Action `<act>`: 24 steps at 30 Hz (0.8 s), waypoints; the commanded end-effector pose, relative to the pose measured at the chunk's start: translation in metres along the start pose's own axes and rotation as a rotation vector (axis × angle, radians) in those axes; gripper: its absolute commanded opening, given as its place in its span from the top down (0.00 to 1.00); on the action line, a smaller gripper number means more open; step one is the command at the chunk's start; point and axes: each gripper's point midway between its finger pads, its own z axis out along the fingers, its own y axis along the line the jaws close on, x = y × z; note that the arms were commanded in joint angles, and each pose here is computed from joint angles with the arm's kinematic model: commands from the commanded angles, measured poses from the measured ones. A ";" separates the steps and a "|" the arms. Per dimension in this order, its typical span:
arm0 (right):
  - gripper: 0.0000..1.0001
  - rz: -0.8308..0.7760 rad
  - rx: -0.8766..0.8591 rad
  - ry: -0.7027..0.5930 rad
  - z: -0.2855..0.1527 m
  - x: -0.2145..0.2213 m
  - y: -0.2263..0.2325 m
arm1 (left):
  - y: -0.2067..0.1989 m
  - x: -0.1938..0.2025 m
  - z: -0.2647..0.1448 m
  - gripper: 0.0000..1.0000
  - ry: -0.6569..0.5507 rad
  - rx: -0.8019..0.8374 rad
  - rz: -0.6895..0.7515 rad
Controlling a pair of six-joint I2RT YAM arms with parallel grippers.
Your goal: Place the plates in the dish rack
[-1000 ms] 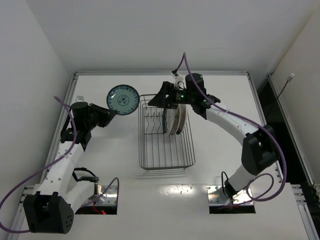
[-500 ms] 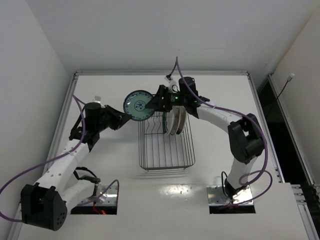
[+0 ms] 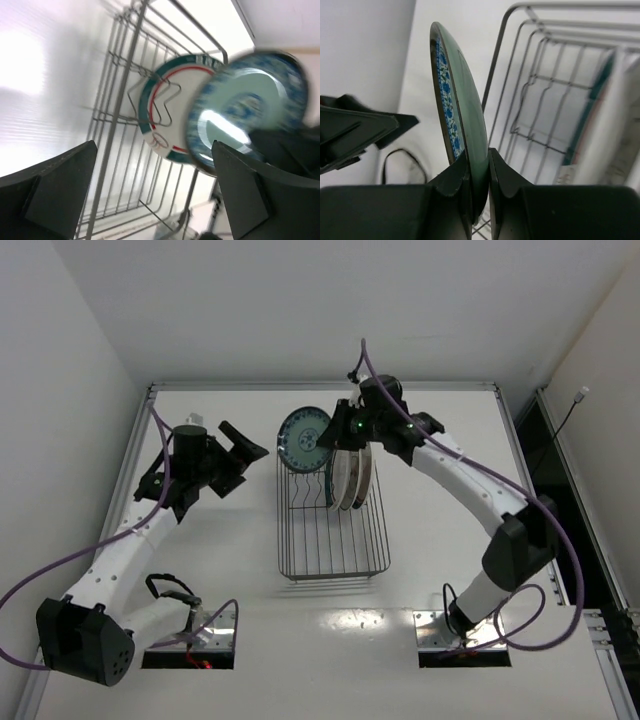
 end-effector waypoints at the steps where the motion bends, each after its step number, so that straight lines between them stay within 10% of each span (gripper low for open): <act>1: 1.00 -0.165 0.299 -0.159 -0.068 -0.037 0.002 | 0.008 -0.027 -0.019 0.01 -0.112 -0.132 0.122; 12: 1.00 -0.357 0.819 -0.112 -0.066 -0.026 -0.026 | 0.026 -0.045 -0.046 0.01 -0.180 -0.238 0.212; 24: 1.00 -0.459 0.976 -0.040 -0.030 0.002 -0.045 | 0.046 -0.039 -0.052 0.01 -0.165 -0.257 0.205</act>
